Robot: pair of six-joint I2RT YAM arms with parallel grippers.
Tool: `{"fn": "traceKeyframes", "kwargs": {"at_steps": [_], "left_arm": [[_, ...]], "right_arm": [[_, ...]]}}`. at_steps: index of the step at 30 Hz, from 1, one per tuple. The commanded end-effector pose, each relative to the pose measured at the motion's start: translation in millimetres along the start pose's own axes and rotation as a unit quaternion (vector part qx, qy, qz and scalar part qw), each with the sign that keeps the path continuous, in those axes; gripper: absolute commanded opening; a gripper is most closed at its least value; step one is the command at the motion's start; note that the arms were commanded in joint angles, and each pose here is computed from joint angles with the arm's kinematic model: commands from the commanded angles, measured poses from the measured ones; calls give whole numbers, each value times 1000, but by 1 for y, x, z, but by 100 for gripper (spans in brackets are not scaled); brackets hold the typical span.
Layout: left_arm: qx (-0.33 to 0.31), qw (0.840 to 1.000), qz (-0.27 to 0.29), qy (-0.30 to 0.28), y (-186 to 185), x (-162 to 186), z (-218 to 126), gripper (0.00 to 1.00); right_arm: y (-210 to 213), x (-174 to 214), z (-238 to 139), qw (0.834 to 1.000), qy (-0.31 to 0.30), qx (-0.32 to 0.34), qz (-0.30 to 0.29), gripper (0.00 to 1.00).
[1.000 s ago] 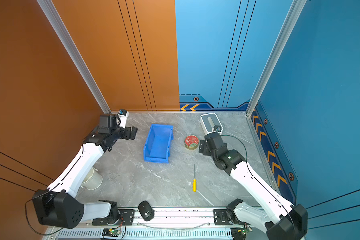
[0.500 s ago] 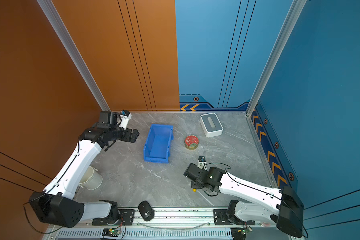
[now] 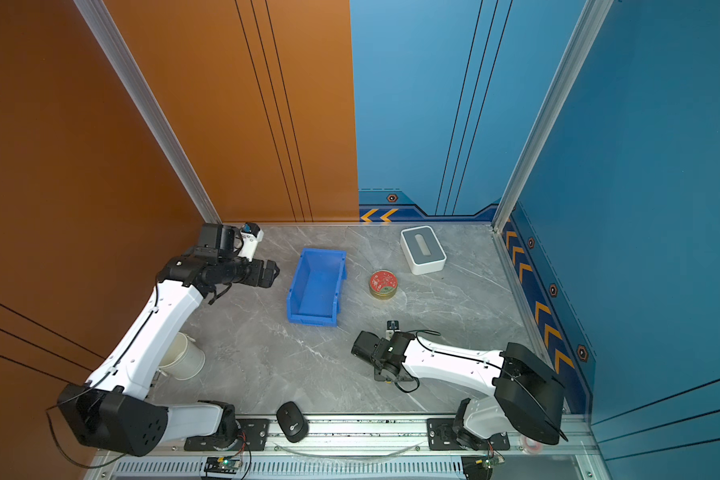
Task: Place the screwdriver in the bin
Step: 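Close the right gripper on the yellow screwdriver handle, then lift the screwdriver with the right gripper and carry it over the blue bin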
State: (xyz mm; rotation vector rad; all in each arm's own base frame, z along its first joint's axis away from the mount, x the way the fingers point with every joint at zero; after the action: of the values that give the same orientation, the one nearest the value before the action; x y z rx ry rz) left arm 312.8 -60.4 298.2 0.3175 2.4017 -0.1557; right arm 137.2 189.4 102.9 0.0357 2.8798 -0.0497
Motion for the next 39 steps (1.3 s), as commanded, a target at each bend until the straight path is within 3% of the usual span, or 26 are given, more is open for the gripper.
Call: {"fn": "traceKeyframes", "kwargs": {"at_steps": [1,11,28,39], "left_arm": [[39,999,4,-4,-13,2,-14,98],[76,997,24,-5,-29,10,-22,98],[76,997,30,-11,-33,10,-27,98],[59,997,44,-15,-31,9,-30,98]], "right_arm": [[14,-2,4,1000,7,-16,1,53],[22,0,18,1000,24,-18,8,47],[3,9,27,998,35,-18,42,39],[-1,12,27,999,29,-17,35,23]]}}
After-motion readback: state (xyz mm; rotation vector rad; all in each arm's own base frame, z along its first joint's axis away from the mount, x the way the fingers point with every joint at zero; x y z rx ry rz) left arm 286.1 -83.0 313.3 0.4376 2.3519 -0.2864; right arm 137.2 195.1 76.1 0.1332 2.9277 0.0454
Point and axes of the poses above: each gripper's point midway between its finger pads, its own z axis out along the fingers, its own y axis along the line the jaws close on, x = y × z, the point moved 6 cm from there along -z, back along the fingers, and after that the axes turned 1 degree about z, right-handed, at the moved point
